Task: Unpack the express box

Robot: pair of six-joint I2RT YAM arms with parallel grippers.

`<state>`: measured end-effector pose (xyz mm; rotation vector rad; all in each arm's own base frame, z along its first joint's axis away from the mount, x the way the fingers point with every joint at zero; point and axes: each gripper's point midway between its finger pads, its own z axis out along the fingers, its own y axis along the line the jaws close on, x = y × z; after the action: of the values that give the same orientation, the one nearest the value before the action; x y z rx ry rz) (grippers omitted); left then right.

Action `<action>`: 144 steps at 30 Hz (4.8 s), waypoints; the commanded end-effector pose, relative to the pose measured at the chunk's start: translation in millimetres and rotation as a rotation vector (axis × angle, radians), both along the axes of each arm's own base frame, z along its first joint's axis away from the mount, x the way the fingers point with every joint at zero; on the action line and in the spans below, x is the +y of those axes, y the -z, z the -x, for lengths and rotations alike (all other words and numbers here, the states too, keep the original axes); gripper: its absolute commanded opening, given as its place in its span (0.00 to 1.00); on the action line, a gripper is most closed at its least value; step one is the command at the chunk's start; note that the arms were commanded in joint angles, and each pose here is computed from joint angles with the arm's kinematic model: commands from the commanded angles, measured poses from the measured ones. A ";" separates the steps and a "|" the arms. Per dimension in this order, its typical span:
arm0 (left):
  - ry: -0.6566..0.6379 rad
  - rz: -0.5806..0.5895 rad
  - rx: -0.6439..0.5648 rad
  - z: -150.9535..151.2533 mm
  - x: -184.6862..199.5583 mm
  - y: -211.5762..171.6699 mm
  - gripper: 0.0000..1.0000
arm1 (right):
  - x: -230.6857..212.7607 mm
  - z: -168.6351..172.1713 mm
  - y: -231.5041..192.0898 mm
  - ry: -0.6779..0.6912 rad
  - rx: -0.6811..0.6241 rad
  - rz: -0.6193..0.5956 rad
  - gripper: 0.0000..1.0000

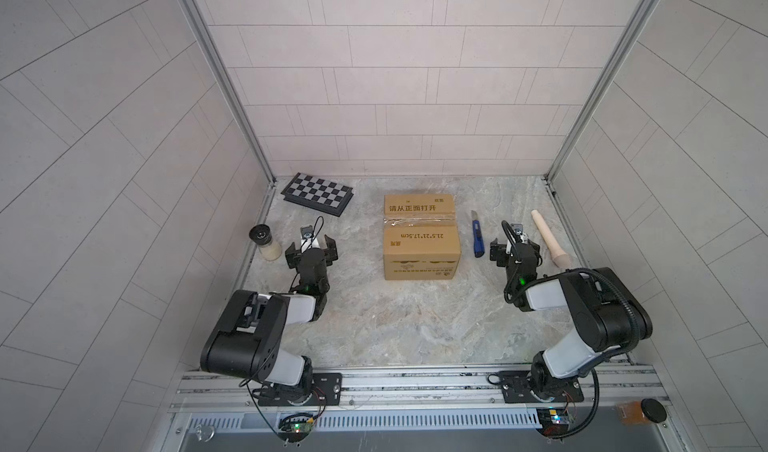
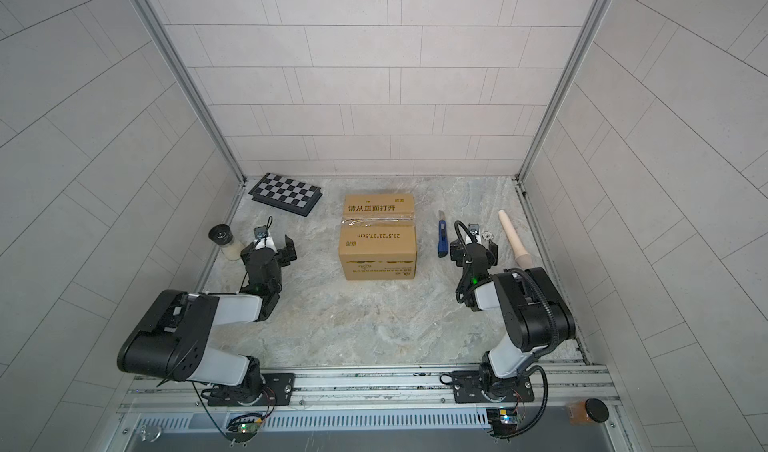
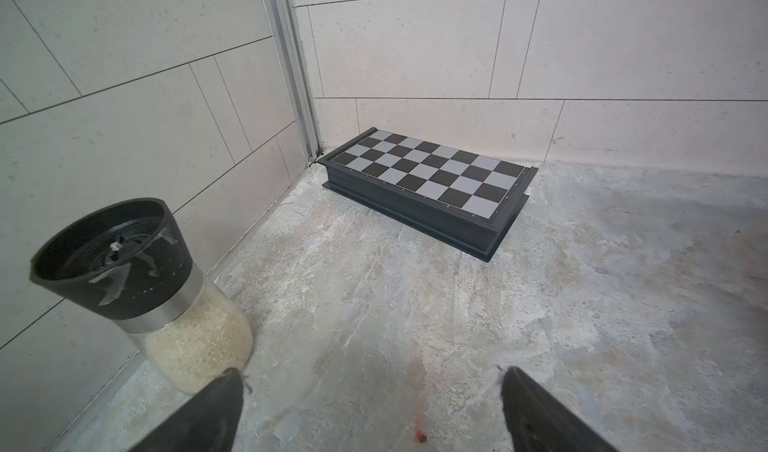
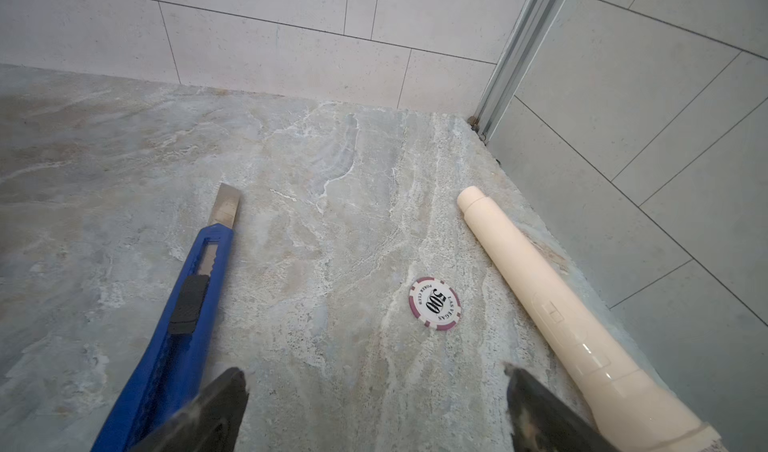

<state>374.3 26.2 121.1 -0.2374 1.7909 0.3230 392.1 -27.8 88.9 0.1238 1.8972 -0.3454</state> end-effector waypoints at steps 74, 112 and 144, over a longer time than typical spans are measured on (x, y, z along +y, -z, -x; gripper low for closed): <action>0.193 0.602 -0.106 53.4 -41.3 -137.8 1.00 | 87.9 -39.5 34.7 -0.036 0.651 -0.383 0.64; 0.265 0.674 -0.050 44.1 -60.1 -149.1 1.00 | 81.5 -35.4 -4.3 -0.028 0.548 -0.366 0.33; 0.548 0.693 0.073 14.4 -161.1 -195.1 1.00 | 76.5 -23.5 -20.2 -0.002 0.533 -0.347 0.70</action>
<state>366.4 -143.2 309.3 -0.2193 1.9198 -0.7581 402.8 48.8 112.9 0.2196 2.4852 -0.0389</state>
